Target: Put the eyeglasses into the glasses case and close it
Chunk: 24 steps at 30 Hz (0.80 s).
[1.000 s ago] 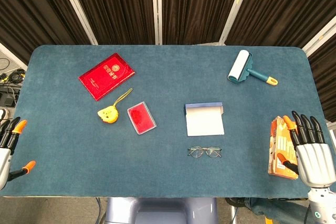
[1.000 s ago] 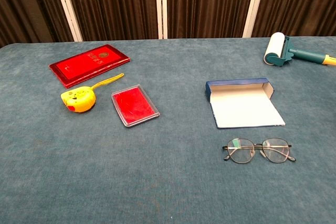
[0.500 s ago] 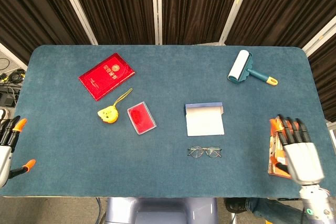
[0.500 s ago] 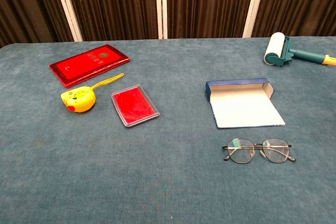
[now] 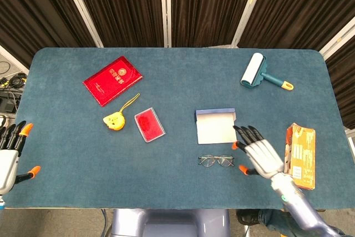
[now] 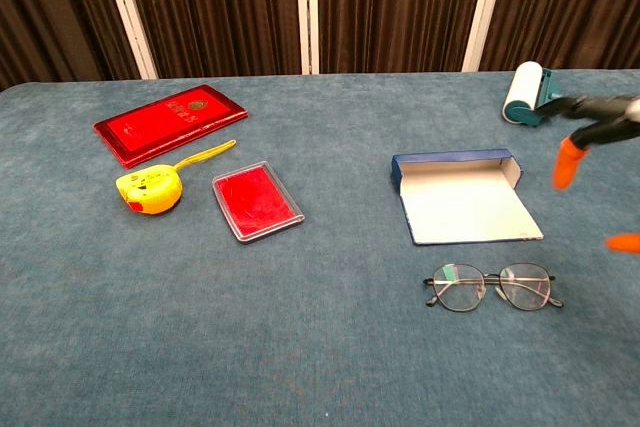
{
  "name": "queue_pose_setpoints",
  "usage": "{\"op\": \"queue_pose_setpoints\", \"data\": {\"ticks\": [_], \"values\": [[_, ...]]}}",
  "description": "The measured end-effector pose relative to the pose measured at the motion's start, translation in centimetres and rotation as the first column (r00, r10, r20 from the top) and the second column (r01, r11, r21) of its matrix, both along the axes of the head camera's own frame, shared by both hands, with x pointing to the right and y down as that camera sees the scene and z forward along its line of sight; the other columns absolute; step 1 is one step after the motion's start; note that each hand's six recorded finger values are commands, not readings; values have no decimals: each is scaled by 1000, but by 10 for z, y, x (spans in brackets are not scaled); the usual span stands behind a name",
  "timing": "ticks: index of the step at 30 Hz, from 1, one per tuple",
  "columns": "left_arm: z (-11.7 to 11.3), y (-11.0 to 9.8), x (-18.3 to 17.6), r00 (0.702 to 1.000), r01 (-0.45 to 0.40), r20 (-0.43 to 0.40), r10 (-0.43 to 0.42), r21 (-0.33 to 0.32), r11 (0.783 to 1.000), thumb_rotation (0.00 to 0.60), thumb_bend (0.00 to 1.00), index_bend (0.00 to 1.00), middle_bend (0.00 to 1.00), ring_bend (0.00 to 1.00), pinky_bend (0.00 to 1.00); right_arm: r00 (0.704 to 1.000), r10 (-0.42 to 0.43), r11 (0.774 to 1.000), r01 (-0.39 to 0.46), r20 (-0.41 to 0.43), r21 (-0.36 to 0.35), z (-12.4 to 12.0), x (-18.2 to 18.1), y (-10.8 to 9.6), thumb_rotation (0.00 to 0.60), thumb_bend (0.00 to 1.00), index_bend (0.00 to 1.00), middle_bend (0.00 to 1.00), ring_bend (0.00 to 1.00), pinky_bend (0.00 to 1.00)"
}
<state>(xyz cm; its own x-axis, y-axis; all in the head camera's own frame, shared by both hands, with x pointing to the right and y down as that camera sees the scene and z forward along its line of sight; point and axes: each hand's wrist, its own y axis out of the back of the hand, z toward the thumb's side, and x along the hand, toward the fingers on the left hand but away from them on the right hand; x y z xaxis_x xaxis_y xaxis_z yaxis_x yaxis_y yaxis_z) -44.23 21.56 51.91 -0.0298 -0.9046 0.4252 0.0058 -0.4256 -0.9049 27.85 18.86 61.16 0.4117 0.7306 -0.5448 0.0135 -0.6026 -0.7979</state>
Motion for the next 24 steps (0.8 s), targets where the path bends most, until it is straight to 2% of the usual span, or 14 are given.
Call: {"op": "queue_pose_setpoints", "data": {"ticks": [7,11,18,24], "values": [[5,-2,-5,1000,18,17,-18,-8,1000,600,0,0,0,0,0,998,-9,998,5,-59,-64,36,-25,-4,600,232,456,0,0,0],[6,-2,-6,1000,20,21,-20,-11,1000,600,0,0,0,0,0,997,-16,995,9,-74,-95,52,-39,-3,600,233,458,0,0,0],[10,-3,-5,1000,19,25,-18,-21,1000,600,0,0,0,0,0,994,-26,991,11,-109,-136,70,-48,4,600,243,473,0,0,0],[12,-3,-4,1000,14,28,-14,-26,1000,600,0,0,0,0,0,993,-18,988,1,-113,-153,75,-52,7,600,260,477,0,0,0]]}}
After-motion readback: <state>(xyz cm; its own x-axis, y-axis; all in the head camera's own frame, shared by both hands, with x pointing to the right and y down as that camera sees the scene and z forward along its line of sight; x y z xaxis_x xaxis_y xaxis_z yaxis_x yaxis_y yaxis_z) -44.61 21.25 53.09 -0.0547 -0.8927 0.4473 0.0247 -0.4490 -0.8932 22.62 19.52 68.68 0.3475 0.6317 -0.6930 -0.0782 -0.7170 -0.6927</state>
